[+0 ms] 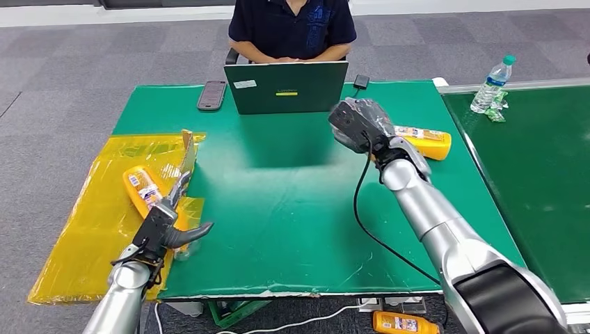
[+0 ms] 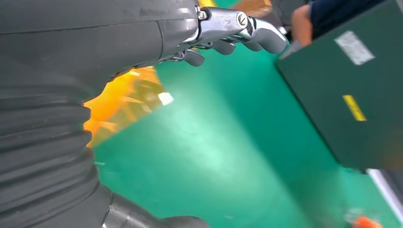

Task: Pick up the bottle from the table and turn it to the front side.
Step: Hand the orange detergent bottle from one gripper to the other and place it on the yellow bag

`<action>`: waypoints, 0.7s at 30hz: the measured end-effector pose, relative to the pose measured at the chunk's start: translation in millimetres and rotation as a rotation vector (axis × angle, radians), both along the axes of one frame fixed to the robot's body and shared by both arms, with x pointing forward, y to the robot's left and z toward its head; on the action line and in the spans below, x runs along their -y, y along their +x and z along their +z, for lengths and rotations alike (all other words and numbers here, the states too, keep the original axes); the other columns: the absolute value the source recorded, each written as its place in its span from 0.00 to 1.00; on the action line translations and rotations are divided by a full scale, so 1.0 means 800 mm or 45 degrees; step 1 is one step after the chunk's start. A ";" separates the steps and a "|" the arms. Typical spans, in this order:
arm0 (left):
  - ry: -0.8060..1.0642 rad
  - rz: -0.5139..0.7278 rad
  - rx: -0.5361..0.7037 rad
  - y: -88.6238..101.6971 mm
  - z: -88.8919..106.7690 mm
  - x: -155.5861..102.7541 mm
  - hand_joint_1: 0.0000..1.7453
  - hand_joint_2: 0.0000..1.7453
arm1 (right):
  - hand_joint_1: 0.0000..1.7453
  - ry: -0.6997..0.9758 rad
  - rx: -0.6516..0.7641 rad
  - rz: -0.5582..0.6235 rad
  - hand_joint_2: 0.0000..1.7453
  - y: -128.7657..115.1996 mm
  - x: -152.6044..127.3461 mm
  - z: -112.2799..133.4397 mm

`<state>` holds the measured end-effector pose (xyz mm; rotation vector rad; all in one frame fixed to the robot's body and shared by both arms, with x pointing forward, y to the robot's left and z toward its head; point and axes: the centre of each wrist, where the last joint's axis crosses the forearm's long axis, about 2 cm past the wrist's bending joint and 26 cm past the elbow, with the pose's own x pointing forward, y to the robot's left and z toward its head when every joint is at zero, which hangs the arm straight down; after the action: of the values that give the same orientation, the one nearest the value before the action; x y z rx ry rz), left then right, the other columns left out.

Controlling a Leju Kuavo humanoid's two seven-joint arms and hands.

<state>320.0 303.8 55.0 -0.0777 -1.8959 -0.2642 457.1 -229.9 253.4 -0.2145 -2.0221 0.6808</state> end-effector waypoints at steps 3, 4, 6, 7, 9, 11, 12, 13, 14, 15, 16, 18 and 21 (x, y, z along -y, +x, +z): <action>-0.036 -0.025 0.013 0.018 0.010 0.016 0.00 1.00 | 1.00 0.080 0.019 0.047 1.00 0.006 -0.032 0.022; -0.045 -0.033 0.015 0.022 0.012 0.020 0.00 1.00 | 1.00 0.099 0.026 0.062 1.00 0.007 -0.040 0.028; -0.058 -0.046 0.016 0.028 0.015 0.030 0.00 1.00 | 1.00 0.134 0.038 0.092 1.00 0.008 -0.055 0.038; -0.061 -0.047 0.015 0.030 0.016 0.034 0.00 1.00 | 1.00 0.150 0.042 0.106 1.00 0.008 -0.062 0.042; -0.060 -0.033 0.014 0.035 0.018 0.041 0.00 1.00 | 1.00 0.183 0.043 0.141 1.00 0.007 -0.076 0.046; -0.060 -0.013 0.011 0.040 0.019 0.048 0.00 1.00 | 1.00 0.224 0.036 0.191 1.00 0.004 -0.093 0.050; -0.063 -0.003 0.009 0.043 0.020 0.051 0.00 1.00 | 1.00 0.250 0.034 0.221 1.00 0.002 -0.101 0.051; -0.068 0.009 0.008 0.046 0.022 0.054 0.00 1.00 | 1.00 0.279 0.032 0.251 1.00 0.000 -0.110 0.053; -0.072 0.020 0.007 0.048 0.023 0.057 0.00 1.00 | 1.00 0.308 0.031 0.281 1.00 -0.002 -0.118 0.054; -0.076 0.031 0.007 0.051 0.024 0.059 0.00 1.00 | 1.00 0.338 0.032 0.309 1.00 -0.004 -0.126 0.056; -0.079 0.039 0.006 0.053 0.026 0.062 0.00 1.00 | 1.00 0.365 0.032 0.334 1.00 -0.006 -0.133 0.058; -0.085 0.047 0.005 0.059 0.029 0.068 0.00 1.00 | 1.00 0.410 0.034 0.375 1.00 -0.010 -0.145 0.062; -0.096 0.046 0.004 0.069 0.037 0.079 0.00 1.00 | 1.00 0.456 0.039 0.420 1.00 -0.016 -0.159 0.073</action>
<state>375.5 240.4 84.9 -0.0941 -1.9085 -0.1685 444.0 -102.4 311.9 0.3270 -2.1912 0.5017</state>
